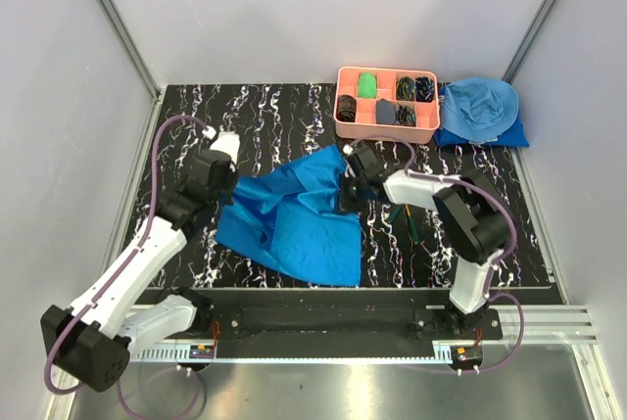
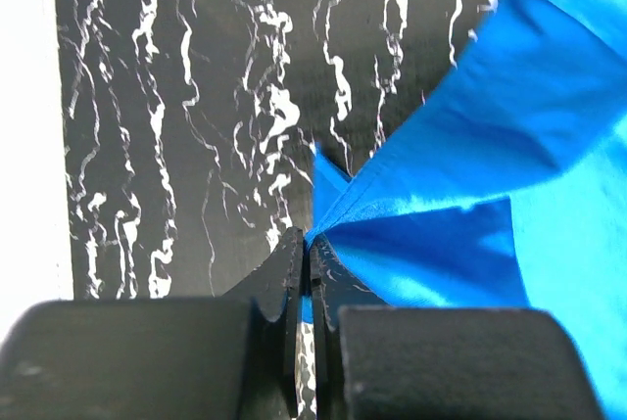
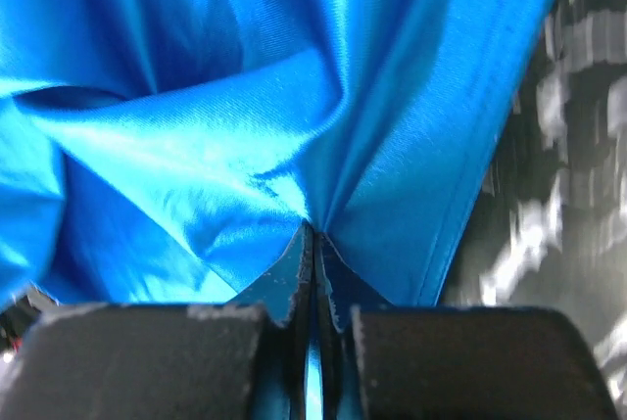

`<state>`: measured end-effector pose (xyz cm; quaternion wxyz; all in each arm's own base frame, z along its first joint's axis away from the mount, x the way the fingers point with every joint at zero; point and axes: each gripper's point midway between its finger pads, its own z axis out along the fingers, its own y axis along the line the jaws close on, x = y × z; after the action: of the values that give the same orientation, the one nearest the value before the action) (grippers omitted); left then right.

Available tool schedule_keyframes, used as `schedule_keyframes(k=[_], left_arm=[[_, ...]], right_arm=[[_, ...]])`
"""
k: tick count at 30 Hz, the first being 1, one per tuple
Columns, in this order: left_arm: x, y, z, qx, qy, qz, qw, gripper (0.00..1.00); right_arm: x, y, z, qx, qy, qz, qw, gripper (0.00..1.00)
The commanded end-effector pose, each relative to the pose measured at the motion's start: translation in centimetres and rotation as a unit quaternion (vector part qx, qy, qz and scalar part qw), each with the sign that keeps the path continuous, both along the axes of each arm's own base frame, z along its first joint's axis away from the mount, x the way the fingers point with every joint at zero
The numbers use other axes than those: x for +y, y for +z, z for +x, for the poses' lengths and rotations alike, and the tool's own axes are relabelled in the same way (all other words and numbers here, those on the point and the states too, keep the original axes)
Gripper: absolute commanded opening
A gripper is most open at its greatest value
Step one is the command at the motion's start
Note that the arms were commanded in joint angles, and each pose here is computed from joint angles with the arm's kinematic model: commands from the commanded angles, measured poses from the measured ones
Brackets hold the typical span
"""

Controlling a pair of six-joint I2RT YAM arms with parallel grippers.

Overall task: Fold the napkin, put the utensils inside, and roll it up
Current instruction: Flatten the napkin out

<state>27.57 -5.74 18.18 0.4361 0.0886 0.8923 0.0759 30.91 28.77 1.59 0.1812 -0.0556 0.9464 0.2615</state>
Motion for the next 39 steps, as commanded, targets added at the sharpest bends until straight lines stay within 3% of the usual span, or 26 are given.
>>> schedule_keyframes(k=[1, 6, 10, 12, 18, 22, 39], left_arm=[[0.1, 2.5, 2.3, -0.037, 0.008, 0.006, 0.999, 0.02], [0.4, 1.1, 2.4, -0.02, 0.009, 0.012, 1.0, 0.02], [-0.2, 0.5, 2.2, -0.022, -0.01, 0.002, 1.0, 0.02], [-0.4, 0.5, 2.1, -0.023, -0.014, -0.003, 1.0, 0.02], [-0.5, 0.1, 2.0, -0.018, -0.019, -0.005, 1.0, 0.02], [-0.4, 0.3, 2.0, -0.022, -0.017, -0.005, 1.0, 0.02], [-0.3, 0.0, 2.0, -0.018, -0.014, -0.001, 1.0, 0.02]], right_arm=[[-1.5, 0.7, -4.2, 0.035, -0.008, -0.01, 0.999, 0.07], [-2.6, 4.6, -3.5, -0.019, -0.013, -0.023, 0.999, 0.4], [-4.2, 8.4, 1.5, -0.099, -0.033, -0.085, 0.991, 0.55], [-5.8, 8.0, 4.3, -0.114, -0.045, -0.117, 0.985, 0.6], [-7.0, 7.7, 12.5, -0.142, -0.048, -0.133, 0.98, 0.61], [-6.7, 5.8, 15.8, -0.146, -0.02, -0.129, 0.981, 0.61], [-4.3, 2.8, 17.0, -0.156, 0.063, -0.078, 0.983, 0.59]])
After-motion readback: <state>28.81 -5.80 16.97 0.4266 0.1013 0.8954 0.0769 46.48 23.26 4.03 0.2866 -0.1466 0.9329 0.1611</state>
